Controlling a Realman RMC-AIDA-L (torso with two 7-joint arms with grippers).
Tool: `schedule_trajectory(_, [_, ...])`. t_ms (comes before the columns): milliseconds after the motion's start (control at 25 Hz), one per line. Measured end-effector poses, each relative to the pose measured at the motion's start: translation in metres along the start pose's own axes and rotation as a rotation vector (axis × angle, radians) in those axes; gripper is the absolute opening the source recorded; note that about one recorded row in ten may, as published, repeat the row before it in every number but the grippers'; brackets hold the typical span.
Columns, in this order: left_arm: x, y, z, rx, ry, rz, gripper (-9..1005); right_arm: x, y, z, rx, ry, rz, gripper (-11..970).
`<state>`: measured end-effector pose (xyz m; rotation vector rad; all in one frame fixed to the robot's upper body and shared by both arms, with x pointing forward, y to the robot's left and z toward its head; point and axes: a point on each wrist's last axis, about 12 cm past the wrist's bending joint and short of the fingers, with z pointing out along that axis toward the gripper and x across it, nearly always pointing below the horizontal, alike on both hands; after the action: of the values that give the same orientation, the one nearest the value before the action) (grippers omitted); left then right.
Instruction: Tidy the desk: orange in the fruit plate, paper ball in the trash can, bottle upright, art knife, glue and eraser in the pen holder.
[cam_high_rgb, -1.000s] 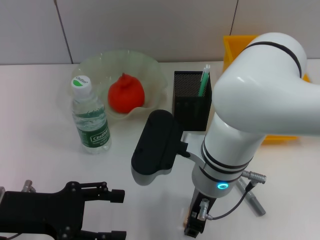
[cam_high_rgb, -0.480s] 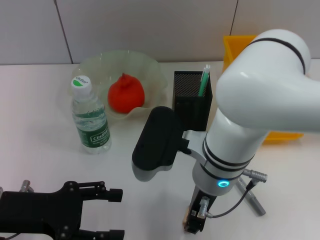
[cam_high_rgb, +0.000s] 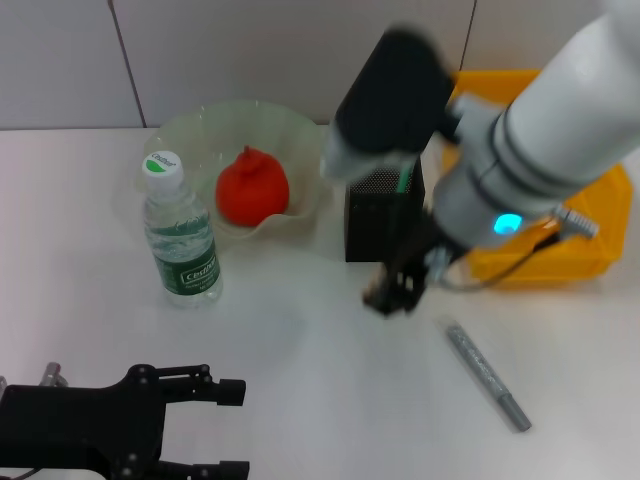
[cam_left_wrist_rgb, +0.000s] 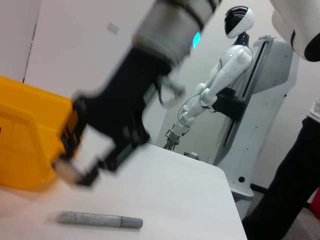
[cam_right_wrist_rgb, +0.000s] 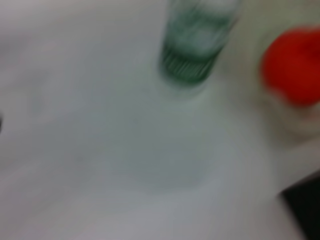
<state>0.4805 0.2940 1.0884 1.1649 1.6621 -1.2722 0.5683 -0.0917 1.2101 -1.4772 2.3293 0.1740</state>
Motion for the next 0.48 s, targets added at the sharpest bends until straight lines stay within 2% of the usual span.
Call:
schedule_trajectory(120, [0.0,0.0,-0.001,-0.007,-0.005,0.0,830,0.0,-0.017,-0.022,0.058,-0.132,0.024,462])
schedule_trajectory(160, [0.0,0.0,-0.001,-0.007,-0.005,0.0,830,0.002,-0.028,-0.03,0.103,-0.198,0.046,465])
schedule_trajectory(200, [0.0,0.0,-0.001,-0.007,-0.005,0.0,829,0.002,-0.028,-0.03,0.103,-0.198,0.046,469])
schedule_trajectory(360, [0.0,0.0,0.0,-0.006,-0.006,-0.001,829,0.009,-0.049,-0.029,0.191,-0.242,0.072,483])
schedule_trajectory(480, [0.0,0.0,0.0,-0.006,-0.008,0.0,829,0.01,-0.055,-0.025,0.219,-0.253,0.081,493])
